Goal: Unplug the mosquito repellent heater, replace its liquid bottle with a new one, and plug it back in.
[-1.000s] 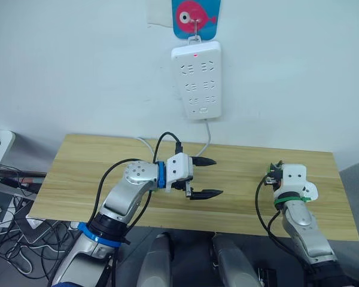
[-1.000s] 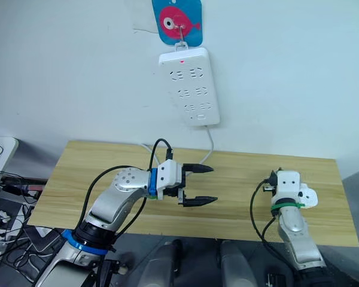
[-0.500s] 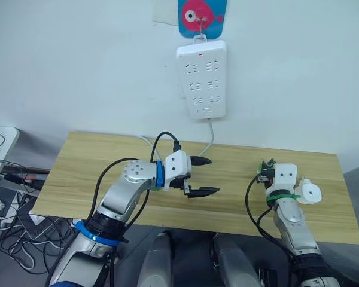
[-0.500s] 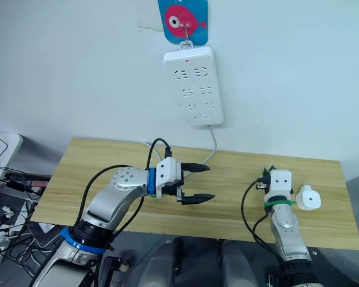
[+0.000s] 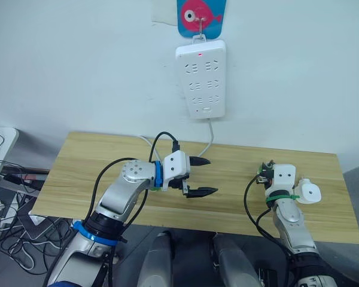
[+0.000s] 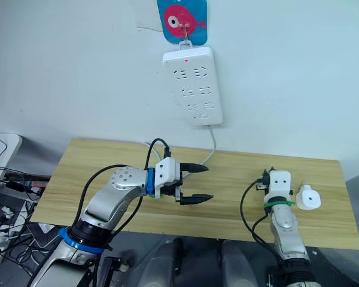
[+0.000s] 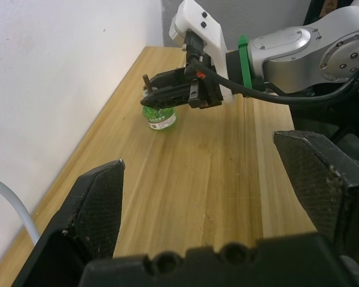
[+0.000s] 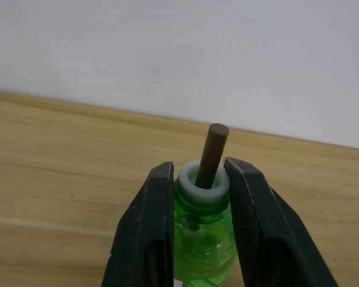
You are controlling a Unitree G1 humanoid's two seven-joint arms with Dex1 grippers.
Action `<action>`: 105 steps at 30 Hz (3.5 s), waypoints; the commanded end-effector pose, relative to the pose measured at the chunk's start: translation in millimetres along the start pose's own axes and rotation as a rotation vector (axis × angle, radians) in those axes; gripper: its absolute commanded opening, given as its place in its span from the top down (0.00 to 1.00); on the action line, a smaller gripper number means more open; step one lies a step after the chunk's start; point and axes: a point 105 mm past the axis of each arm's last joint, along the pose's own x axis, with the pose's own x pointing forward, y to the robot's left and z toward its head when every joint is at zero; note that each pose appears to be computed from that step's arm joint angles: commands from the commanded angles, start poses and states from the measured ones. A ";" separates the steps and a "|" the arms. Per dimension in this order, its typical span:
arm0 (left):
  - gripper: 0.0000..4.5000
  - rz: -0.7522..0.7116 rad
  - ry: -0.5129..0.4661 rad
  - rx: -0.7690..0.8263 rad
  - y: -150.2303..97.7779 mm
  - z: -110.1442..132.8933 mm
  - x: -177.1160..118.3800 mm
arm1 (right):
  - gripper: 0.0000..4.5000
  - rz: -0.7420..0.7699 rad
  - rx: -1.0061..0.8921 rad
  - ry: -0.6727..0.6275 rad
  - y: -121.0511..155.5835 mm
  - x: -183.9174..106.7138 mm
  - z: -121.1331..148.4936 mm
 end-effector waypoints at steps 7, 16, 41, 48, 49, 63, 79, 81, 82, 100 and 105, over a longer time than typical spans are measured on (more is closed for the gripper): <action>0.00 -0.010 -0.001 0.025 -3.8 4.2 -1.3 | 0.81 -0.003 -0.004 -0.007 -3.2 0.1 -1.3; 0.00 -0.020 -0.001 0.019 -6.8 4.4 -0.6 | 0.81 -0.013 -0.022 0.022 -9.1 -0.3 -10.0; 0.00 0.240 -0.161 -0.015 -19.1 35.8 -46.2 | 0.01 0.240 -0.088 0.031 3.8 -77.7 53.4; 0.00 0.549 -0.117 -0.086 -23.0 2.7 -94.0 | 0.01 0.633 -0.063 -0.009 52.8 -93.2 101.7; 0.00 0.577 -0.122 -0.107 -25.2 -2.3 -99.3 | 0.01 0.688 -0.069 -0.021 58.5 -93.2 108.4; 0.00 0.881 -0.118 -0.195 -34.7 -85.2 -116.2 | 0.01 1.160 -0.264 -0.038 79.8 -95.2 148.9; 0.00 0.957 -0.093 -0.166 1.5 -135.8 -82.5 | 0.01 1.160 -0.261 -0.003 77.7 -102.7 173.9; 0.00 0.952 -0.101 -0.165 3.3 -136.0 -79.5 | 0.01 1.187 -0.263 0.003 79.1 -107.6 176.1; 0.00 0.953 -0.104 -0.164 4.8 -136.2 -78.6 | 0.01 1.208 -0.274 0.005 80.3 -110.7 176.3; 0.41 1.021 -0.061 -0.142 11.8 -148.6 -84.8 | 0.00 1.173 -0.267 0.001 78.0 -108.8 181.7; 0.50 0.935 -0.089 -0.117 11.9 -132.6 -72.3 | 0.00 1.094 -0.245 0.009 75.9 -101.4 176.4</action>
